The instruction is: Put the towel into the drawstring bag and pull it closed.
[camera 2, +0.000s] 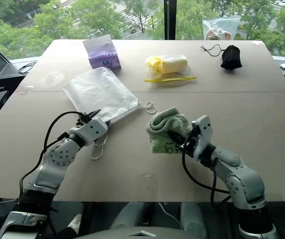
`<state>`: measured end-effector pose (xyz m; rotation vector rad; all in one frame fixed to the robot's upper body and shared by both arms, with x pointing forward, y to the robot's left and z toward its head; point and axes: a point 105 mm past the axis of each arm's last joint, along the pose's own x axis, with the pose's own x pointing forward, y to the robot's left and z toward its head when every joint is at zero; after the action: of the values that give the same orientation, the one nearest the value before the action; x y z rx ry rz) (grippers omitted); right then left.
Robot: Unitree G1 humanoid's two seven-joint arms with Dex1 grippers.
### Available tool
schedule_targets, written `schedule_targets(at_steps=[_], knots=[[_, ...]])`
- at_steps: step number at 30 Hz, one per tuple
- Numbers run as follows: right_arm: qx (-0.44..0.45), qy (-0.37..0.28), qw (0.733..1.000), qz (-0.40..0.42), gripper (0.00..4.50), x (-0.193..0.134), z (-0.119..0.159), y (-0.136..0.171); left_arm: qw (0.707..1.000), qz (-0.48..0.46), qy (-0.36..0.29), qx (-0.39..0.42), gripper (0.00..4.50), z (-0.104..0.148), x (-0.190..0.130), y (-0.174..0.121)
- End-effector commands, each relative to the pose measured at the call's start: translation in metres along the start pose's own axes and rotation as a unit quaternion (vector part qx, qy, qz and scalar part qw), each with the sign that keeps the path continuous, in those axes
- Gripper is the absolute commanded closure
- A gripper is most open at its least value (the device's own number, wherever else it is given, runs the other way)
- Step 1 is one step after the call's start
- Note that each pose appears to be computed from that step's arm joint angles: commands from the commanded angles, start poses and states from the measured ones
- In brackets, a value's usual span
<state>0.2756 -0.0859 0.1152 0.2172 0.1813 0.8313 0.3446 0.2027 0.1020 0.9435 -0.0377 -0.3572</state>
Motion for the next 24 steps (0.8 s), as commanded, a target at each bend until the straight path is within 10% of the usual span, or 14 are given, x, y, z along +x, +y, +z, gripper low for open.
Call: schedule_targets(at_steps=[1,3,7,15,24], knots=[[-0.021,-0.025,0.999,0.020,4.39,0.005,0.015,0.010,0.996,-0.026,0.013,-0.089,3.37,0.004,0.013,-0.001],[-0.026,-0.028,0.999,0.024,4.39,0.009,0.018,0.010,0.963,-0.060,0.016,-0.261,4.44,0.010,0.021,-0.002],[-0.041,-0.040,0.998,0.038,4.39,0.023,0.027,0.012,0.800,-0.182,-0.016,-0.571,4.50,0.046,0.018,0.007],[-0.037,-0.095,0.993,0.061,4.39,0.073,0.054,0.028,0.710,-0.280,-0.011,-0.646,4.50,0.081,-0.003,0.013],[-0.122,0.008,0.991,0.057,4.39,0.107,-0.017,0.028,0.628,-0.270,-0.086,-0.725,4.50,0.120,0.003,0.029]])
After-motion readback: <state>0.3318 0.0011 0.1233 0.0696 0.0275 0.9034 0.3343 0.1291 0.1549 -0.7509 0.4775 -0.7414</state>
